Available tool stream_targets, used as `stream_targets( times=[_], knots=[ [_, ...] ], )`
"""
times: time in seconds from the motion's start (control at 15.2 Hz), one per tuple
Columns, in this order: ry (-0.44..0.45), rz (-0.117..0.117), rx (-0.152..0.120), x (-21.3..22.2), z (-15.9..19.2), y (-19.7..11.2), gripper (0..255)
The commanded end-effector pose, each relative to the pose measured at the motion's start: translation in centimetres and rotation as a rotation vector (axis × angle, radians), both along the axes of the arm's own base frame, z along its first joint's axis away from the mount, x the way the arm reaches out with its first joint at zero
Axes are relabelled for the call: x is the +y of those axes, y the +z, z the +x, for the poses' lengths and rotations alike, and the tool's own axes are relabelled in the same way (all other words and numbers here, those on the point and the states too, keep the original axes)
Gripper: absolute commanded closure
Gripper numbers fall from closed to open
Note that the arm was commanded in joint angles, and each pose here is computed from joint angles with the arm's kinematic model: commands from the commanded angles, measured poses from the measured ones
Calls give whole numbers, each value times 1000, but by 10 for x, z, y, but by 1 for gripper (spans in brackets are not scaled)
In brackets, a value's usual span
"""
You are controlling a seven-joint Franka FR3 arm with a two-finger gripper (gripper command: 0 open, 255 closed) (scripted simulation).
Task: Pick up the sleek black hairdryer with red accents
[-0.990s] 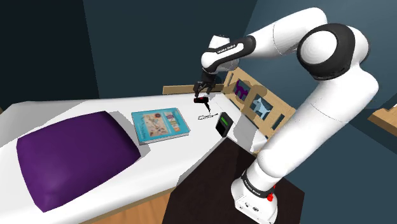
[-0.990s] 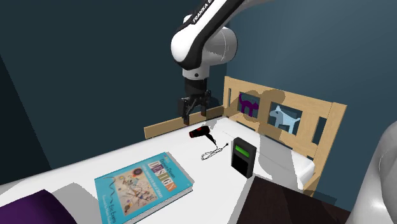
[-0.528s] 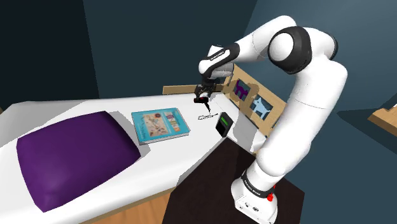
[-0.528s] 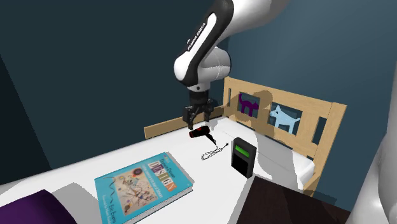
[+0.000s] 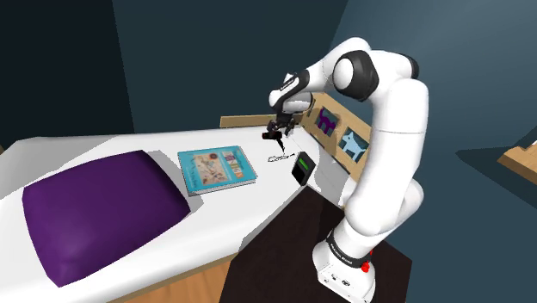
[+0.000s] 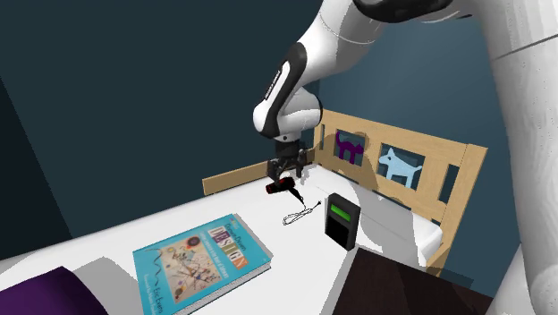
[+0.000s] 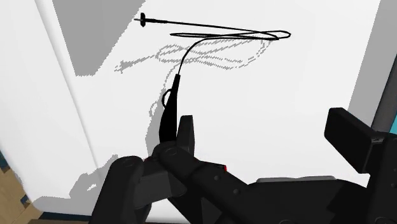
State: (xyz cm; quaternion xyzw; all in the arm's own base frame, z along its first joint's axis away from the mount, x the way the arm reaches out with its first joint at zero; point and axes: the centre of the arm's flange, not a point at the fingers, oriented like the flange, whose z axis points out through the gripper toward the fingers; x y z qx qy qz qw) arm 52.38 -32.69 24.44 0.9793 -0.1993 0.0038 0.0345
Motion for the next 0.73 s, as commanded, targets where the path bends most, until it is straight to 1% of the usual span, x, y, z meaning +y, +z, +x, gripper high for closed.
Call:
stream_targets(
  times=[0.0,0.46,0.66],
  knots=[
    [-28,-5,4,-21,6,-16,0],
    [-125,-23,20,-93,15,-71,0],
    [-133,-24,22,-99,15,-86,0]
  ],
)
